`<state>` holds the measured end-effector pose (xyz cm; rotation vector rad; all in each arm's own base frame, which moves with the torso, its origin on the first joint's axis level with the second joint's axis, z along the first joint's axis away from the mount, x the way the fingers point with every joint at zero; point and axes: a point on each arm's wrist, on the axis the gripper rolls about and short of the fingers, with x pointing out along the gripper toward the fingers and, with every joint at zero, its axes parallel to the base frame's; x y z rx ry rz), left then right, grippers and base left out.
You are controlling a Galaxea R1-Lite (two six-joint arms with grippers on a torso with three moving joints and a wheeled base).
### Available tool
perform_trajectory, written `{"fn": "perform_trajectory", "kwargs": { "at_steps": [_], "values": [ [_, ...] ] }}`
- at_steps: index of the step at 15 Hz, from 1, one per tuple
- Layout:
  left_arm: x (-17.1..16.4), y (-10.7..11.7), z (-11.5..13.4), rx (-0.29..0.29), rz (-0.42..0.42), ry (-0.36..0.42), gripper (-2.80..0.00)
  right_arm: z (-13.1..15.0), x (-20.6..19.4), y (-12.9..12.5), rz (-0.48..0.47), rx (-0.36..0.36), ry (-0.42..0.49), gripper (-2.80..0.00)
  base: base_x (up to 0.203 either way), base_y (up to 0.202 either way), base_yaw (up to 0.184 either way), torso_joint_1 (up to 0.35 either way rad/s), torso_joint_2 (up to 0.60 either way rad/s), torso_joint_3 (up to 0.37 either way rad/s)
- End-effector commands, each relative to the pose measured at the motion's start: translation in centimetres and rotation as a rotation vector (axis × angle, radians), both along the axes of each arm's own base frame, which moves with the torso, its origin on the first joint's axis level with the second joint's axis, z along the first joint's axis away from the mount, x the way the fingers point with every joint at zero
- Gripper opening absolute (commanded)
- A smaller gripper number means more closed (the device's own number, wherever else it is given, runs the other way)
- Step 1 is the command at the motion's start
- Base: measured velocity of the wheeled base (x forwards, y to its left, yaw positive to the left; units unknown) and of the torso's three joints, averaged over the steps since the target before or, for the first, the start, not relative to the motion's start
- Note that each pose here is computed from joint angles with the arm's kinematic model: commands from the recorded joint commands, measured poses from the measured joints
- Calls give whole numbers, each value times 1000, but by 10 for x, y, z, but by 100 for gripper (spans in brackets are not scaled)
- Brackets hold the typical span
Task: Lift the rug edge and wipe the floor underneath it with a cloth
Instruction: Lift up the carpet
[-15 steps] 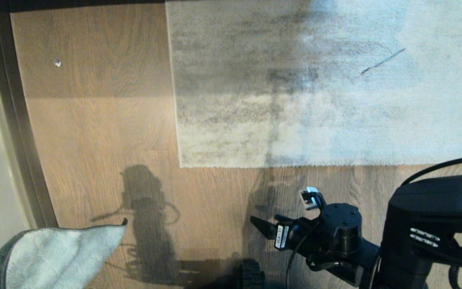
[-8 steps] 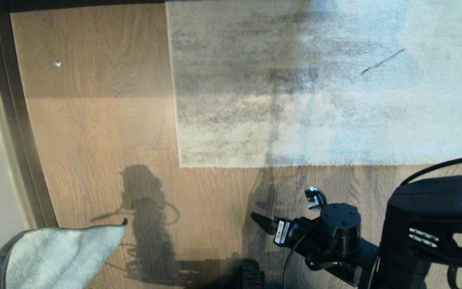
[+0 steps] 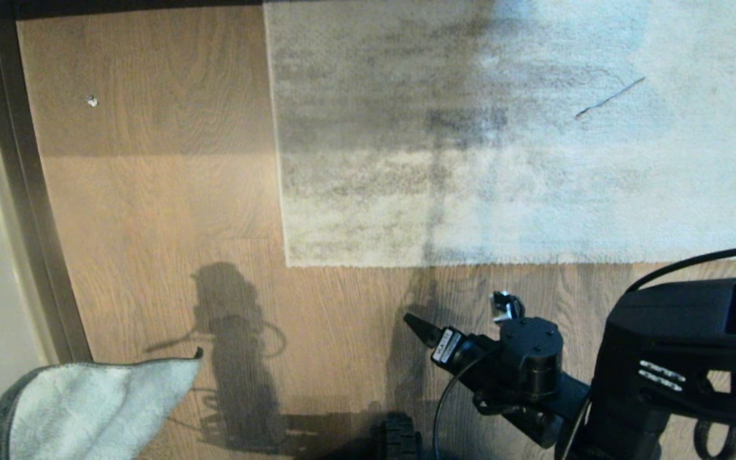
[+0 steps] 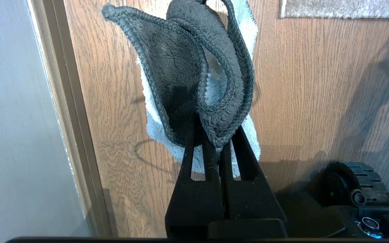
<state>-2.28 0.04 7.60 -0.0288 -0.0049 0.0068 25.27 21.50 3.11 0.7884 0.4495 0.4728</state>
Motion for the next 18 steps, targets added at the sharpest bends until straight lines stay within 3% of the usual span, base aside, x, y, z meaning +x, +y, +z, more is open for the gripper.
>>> {"fn": "perform_trajectory", "kwargs": {
  "at_steps": [1,5,9,18],
  "values": [
    [0,0,0,0,1,-1,-280,6,2,5,-17,74,-25,0,0,0,0,0,0,0],
    [0,0,0,0,1,-1,-280,1,7,10,-86,79,-27,0,0,0,0,0,0,0],
    [0,0,0,0,1,-1,-280,7,14,16,-119,139,-41,0,0,0,0,0,0,0],
    [0,0,0,0,1,-1,-280,24,34,34,-121,236,-123,0,0,0,0,0,0,0]
  ]
}}
